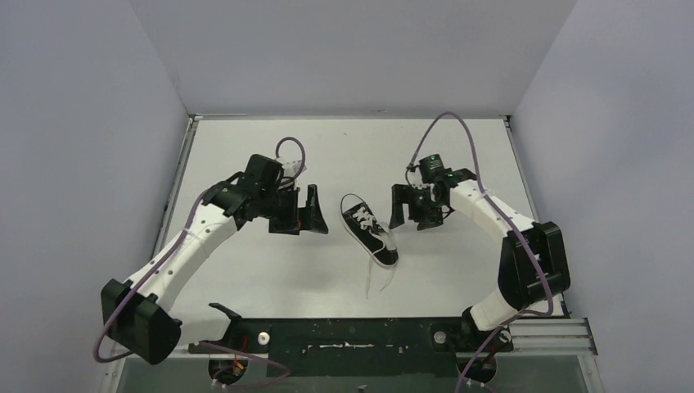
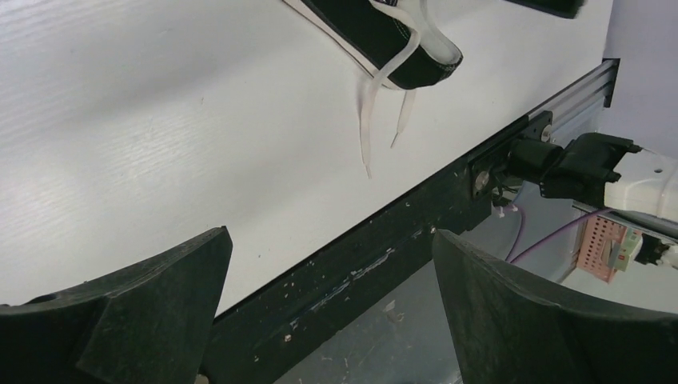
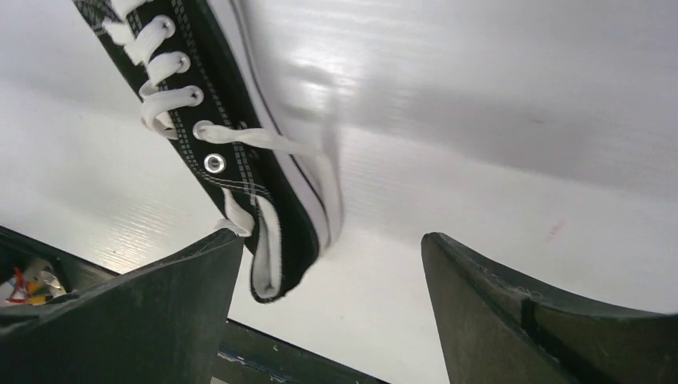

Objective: Tie the shoes

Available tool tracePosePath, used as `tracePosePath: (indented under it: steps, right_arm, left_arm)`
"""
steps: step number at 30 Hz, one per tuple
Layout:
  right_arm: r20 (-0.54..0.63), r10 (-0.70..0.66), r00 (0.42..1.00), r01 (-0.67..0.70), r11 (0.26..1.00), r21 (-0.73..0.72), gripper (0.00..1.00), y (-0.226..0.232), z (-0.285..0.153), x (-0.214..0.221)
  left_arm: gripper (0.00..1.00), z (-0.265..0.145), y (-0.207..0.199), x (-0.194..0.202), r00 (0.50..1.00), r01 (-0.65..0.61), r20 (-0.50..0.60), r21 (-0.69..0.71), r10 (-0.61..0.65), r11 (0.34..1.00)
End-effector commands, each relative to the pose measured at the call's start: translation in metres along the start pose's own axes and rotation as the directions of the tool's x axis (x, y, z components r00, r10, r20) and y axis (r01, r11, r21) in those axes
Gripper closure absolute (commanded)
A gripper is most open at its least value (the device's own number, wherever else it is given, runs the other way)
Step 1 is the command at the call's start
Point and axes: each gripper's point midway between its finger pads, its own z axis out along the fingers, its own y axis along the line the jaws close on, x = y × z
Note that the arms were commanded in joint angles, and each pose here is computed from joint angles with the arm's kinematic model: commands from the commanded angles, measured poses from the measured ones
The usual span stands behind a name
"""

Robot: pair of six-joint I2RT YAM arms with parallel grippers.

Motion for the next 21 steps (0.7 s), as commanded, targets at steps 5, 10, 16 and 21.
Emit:
tracePosePath:
  steps: [5, 10, 16, 21]
  right_arm:
    - [-0.054, 0.001, 0.999, -0.012, 0.979, -0.202, 0.16, 0.004, -0.008, 0.015]
    - [-0.038, 0.007, 0.999, -0.020, 0.940, -0.342, 0.26, 0.023, 0.006, 0.017]
    - [-0.040, 0.091, 0.995, -0.099, 0.870, -0.483, 0.59, 0.068, 0.023, 0.027]
    - [-0.041, 0.129, 0.991, -0.130, 0.833, -0.537, 0.55, 0.094, 0.021, 0.035]
  left_arm:
    - [0.06, 0.089, -0.028, -0.039, 1.000, 0.012, -0.002, 0.207, -0.012, 0.978]
    - [0.10, 0.123, -0.038, -0.049, 0.987, 0.145, 0.011, 0.328, -0.158, 0.933]
    - [0.09, 0.136, -0.030, -0.021, 0.995, 0.092, -0.069, 0.333, -0.073, 0.938]
    - [0.08, 0.149, -0.031, 0.003, 0.994, 0.060, -0.105, 0.359, -0.024, 0.931]
